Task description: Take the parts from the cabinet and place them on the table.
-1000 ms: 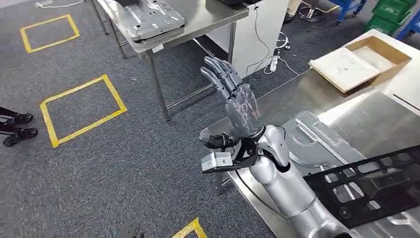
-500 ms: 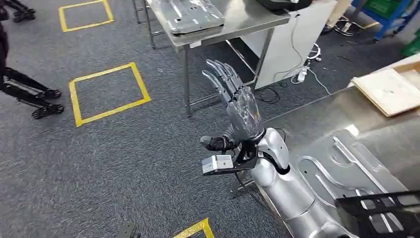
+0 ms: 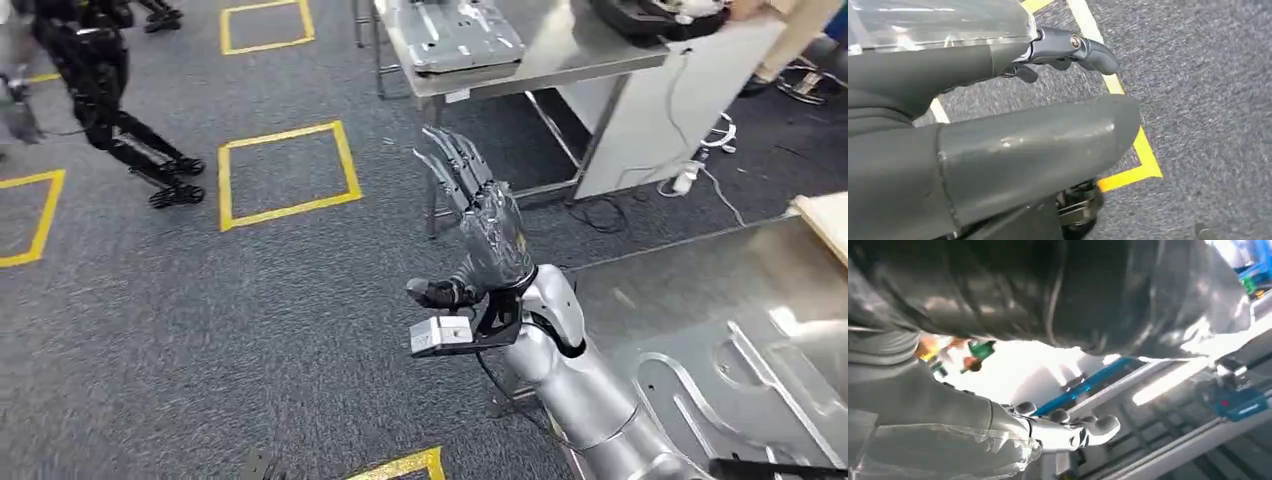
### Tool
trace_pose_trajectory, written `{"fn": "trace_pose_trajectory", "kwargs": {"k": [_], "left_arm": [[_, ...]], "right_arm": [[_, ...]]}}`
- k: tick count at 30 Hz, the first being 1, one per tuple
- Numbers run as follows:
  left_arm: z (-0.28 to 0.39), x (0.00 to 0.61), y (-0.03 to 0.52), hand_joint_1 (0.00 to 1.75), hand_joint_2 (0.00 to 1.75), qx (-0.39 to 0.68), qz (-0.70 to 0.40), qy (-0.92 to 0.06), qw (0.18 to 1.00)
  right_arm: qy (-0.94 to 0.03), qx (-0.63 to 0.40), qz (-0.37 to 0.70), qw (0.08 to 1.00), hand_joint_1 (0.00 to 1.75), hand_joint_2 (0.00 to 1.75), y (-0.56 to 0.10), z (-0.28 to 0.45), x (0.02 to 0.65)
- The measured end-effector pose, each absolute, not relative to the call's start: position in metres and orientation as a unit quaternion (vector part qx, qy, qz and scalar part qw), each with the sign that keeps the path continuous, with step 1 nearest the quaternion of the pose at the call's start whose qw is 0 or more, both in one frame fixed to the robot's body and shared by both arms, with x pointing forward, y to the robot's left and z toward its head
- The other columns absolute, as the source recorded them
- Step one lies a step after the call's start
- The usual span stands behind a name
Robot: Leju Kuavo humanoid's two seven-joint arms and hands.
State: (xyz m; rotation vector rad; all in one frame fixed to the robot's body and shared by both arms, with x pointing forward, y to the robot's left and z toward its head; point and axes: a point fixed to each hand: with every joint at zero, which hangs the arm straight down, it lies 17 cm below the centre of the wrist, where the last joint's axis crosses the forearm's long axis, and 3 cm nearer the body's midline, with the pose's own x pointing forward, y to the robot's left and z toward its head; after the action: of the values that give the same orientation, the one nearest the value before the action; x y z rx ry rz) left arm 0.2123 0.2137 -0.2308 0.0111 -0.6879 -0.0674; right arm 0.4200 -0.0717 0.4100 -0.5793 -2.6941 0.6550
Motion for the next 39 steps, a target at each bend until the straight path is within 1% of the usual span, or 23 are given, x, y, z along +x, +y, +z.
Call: {"fn": "trace_pose_trajectory", "kwargs": {"k": [11,39], "left_arm": [[-0.234,0.205,0.219,0.0,0.0,0.01,-0.028,-0.33,0.943],[-0.231,0.214,0.22,0.0,0.0,0.011,-0.027,-0.336,0.942]], "right_arm": [[-0.94,-0.202,0.23,0.152,0.0,0.0,-0.071,0.412,0.421],[-0.938,-0.202,0.237,0.151,0.0,0.0,-0.069,0.412,0.425]]}}
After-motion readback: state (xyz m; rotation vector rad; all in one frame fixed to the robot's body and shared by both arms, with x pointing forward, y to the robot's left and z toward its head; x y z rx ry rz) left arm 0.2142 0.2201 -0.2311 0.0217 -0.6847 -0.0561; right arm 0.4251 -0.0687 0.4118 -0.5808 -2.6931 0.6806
